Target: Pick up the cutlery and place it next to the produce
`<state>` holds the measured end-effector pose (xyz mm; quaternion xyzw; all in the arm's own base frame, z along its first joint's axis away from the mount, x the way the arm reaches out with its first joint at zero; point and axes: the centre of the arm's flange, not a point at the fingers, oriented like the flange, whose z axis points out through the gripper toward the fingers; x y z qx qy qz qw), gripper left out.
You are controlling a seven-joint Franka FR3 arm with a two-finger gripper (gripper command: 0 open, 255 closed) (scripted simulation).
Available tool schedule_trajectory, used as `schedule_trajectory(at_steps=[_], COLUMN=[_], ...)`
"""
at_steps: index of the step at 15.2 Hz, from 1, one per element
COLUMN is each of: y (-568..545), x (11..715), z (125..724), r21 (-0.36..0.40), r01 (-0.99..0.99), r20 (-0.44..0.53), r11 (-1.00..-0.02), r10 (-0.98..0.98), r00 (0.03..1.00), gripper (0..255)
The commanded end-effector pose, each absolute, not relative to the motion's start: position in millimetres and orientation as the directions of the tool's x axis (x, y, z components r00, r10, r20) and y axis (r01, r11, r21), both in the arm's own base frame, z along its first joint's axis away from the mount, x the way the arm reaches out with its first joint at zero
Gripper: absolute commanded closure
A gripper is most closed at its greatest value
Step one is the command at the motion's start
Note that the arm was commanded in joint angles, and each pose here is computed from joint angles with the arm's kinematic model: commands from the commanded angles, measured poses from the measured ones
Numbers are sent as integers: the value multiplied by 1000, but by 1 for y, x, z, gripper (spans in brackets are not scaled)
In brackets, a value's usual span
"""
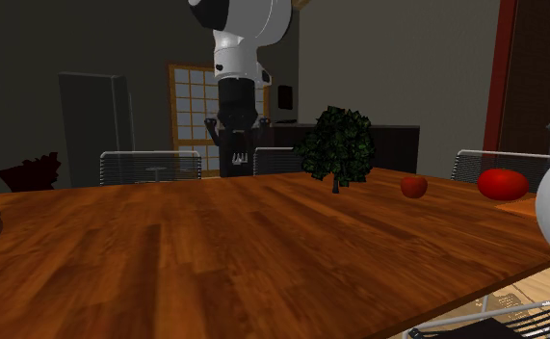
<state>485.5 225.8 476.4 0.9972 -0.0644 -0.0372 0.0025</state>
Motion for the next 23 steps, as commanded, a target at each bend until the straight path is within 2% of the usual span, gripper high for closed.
schedule_trajectory(at_steps=[1, 23], y=[197, -93], x=[486, 467], z=[477, 477], r21=[9, 9], r01=[-126, -126], r20=[-74, -74], r11=[-992, -992], r10=[-127, -127], r00=[989, 989], gripper=[255, 255])
